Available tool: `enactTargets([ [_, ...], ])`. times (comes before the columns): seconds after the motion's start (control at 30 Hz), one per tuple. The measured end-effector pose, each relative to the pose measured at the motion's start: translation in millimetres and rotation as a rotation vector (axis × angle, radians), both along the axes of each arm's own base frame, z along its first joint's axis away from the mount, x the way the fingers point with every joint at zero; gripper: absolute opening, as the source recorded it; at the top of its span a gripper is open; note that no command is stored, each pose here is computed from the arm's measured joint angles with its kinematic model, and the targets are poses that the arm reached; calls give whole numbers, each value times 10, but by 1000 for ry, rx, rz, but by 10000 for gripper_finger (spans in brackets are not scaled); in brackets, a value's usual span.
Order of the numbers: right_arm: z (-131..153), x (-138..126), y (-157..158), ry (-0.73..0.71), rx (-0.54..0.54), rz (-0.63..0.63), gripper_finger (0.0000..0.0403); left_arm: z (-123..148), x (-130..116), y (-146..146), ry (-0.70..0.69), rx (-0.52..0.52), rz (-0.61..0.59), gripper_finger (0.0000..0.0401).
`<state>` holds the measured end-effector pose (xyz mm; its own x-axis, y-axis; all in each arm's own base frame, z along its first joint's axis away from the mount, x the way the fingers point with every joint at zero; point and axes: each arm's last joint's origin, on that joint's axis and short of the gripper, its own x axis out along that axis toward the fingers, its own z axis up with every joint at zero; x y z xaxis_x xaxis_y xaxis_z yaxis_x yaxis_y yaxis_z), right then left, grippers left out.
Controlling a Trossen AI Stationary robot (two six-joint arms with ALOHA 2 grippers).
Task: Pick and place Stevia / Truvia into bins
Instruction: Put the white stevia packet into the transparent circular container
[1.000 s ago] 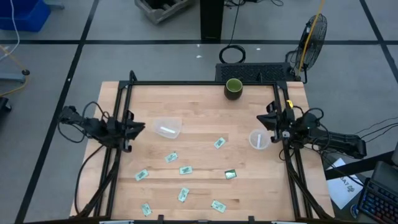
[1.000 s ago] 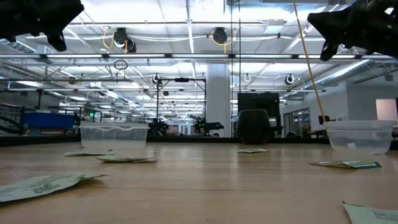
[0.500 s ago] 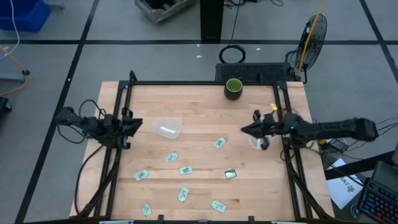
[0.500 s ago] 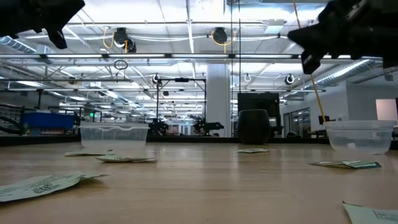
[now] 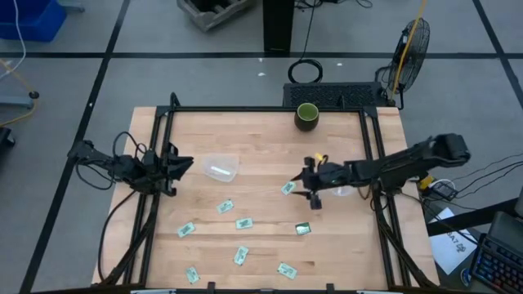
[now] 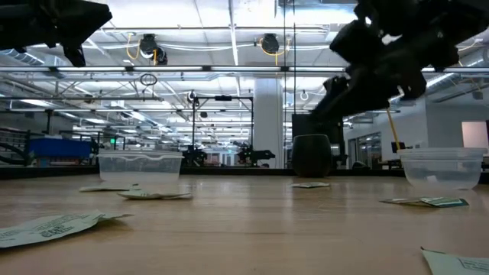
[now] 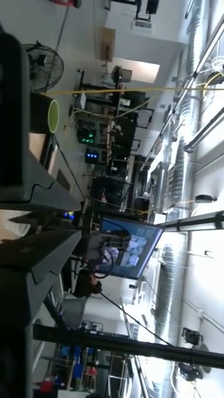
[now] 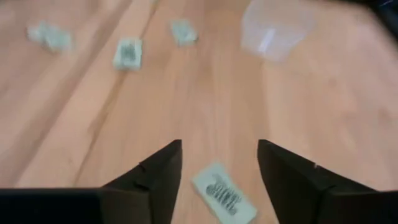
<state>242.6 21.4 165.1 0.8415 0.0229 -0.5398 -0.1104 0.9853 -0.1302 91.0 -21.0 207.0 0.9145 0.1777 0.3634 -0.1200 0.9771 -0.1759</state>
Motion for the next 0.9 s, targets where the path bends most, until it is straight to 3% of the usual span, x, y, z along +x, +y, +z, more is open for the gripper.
enactTargets([
  [0.23, -309, 135, 46, 66, -46, -38, 220, 0, 0, 0, 4, 19, 9, 63],
  [0.4, -502, 191, 52, 103, -11, -70, 213, -1, 0, 5, 7, 15, 26, 63],
  [0.57, -603, 267, 22, 130, 70, -151, 219, -1, 0, 5, 8, 15, 26, 63],
  [0.9, -678, 457, 13, 212, 45, -246, 222, -2, 0, 5, 8, 15, 26, 63],
])
